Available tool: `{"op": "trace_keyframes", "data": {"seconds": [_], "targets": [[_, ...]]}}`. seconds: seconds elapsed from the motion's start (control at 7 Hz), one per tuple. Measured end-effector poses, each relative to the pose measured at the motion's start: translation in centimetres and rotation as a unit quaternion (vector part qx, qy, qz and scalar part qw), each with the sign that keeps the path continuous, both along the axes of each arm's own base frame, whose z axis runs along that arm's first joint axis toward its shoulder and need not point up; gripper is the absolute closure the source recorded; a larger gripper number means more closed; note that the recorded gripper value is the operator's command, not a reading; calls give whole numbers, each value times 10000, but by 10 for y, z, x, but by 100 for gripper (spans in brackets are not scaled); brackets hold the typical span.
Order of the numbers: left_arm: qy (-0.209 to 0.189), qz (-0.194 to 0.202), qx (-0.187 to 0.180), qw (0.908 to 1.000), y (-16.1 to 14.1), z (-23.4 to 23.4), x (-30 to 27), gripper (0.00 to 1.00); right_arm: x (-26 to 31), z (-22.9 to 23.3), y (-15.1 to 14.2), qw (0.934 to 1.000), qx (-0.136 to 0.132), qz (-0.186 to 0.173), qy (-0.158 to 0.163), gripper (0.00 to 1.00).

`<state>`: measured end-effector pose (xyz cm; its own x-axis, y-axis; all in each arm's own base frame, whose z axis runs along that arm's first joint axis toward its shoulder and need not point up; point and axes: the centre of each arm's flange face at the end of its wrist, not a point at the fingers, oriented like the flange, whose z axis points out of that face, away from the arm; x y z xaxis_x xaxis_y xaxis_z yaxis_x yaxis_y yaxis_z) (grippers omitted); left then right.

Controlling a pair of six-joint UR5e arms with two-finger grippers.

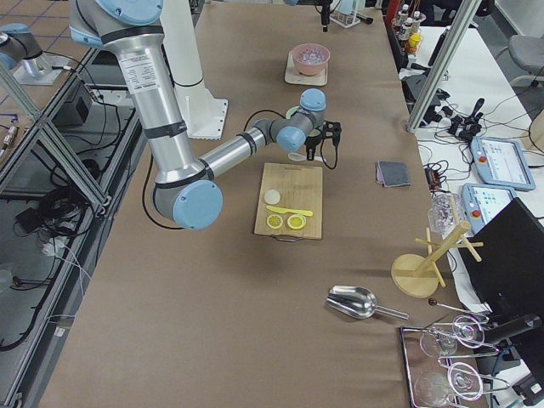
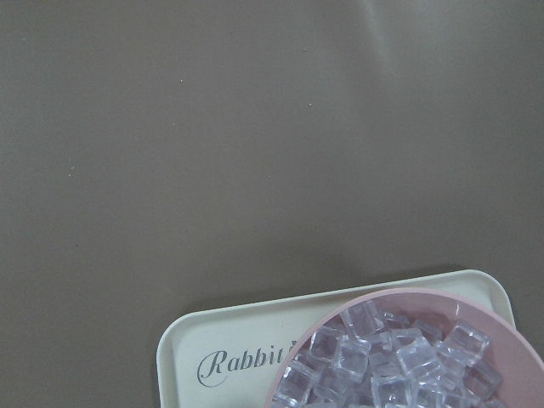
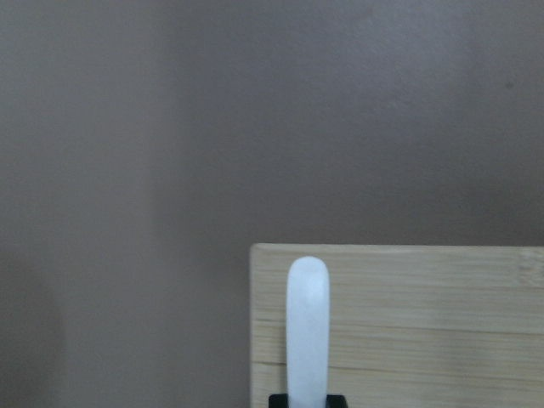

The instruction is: Put spoon and ice into bowl

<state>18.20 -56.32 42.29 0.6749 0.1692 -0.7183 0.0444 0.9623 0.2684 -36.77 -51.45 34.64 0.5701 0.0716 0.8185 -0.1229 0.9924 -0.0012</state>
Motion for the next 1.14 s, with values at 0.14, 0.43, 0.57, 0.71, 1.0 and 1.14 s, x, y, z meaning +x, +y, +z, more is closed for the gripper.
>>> {"op": "trace_keyframes", "data": {"seconds": [0.14,0.43,0.57,0.71,1.0,1.14], "targets": [[-121,15,62,9999,4,-1,16,13,-8,-32,-7,9996,-152,193,-132,100],[-310,194,272,9990,23,-8,57,18,-38,-86,-6,9963,-429,651,-356,100],[-354,343,403,9980,35,-15,77,19,-63,-108,0,9930,-577,936,-423,100],[-355,486,511,9969,47,-21,92,19,-89,-128,6,9881,-725,1271,-480,100],[-478,637,651,9947,66,-20,112,22,-132,-150,19,9784,-883,1798,-518,100],[-592,656,694,9937,71,-14,119,22,-148,-154,28,9741,-892,2017,-505,100]]}}
